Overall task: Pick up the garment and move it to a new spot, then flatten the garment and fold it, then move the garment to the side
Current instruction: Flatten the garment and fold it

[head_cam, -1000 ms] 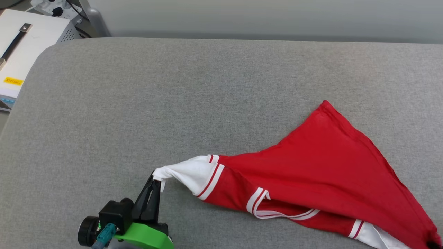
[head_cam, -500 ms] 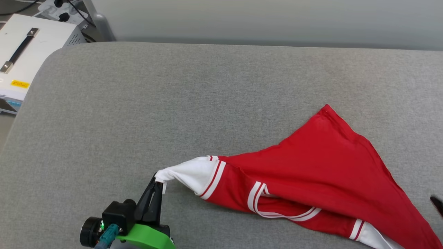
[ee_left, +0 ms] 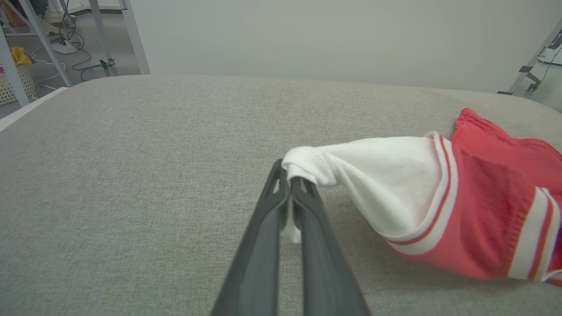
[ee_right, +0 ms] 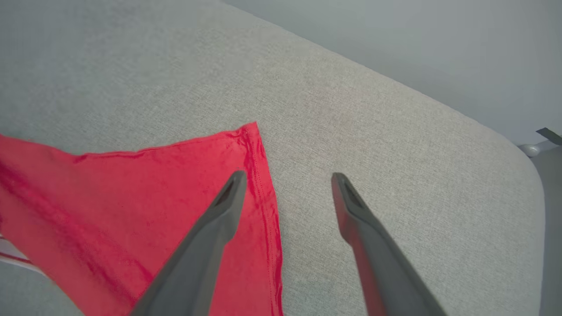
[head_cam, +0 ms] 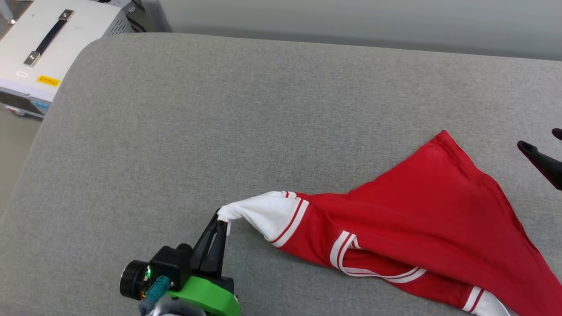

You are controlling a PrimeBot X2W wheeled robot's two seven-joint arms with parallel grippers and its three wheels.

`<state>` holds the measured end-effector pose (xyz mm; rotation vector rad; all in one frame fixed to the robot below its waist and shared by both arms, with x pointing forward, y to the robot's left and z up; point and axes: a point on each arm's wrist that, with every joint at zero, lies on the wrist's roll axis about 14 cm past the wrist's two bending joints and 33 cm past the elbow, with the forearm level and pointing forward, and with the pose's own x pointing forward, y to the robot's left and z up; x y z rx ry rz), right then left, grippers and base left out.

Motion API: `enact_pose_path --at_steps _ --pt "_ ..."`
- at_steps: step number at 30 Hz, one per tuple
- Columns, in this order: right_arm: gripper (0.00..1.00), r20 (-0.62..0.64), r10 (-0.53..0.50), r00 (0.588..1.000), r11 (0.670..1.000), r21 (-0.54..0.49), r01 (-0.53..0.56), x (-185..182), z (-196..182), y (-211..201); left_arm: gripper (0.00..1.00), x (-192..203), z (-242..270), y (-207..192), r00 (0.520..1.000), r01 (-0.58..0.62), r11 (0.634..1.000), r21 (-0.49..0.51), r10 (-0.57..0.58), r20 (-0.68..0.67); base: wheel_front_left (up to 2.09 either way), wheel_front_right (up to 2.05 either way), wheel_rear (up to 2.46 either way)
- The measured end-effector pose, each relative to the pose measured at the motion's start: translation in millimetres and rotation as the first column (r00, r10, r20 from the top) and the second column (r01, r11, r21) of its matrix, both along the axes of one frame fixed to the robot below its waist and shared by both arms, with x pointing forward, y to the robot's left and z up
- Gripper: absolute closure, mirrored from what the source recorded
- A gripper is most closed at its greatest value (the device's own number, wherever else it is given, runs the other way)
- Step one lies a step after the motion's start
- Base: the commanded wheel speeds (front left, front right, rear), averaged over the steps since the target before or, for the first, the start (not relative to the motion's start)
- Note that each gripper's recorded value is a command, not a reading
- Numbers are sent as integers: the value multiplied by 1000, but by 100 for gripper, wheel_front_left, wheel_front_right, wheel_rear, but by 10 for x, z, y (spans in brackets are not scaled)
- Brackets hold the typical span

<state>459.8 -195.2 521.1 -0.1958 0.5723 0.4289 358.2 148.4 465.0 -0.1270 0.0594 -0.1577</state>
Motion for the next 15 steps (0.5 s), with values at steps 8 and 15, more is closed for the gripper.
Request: enact_pose_path --at_steps 8,15 --pt "0 -255 71 964 981 -159 -115 309 -470 278 100 120 35 -29 1000 6 1000 2 -6 14 0 0 0" --pt "0 -372 95 923 959 -214 -185 518 -926 492 100 207 -8 -8 1000 -9 1000 -1 9 2 0 0 0"
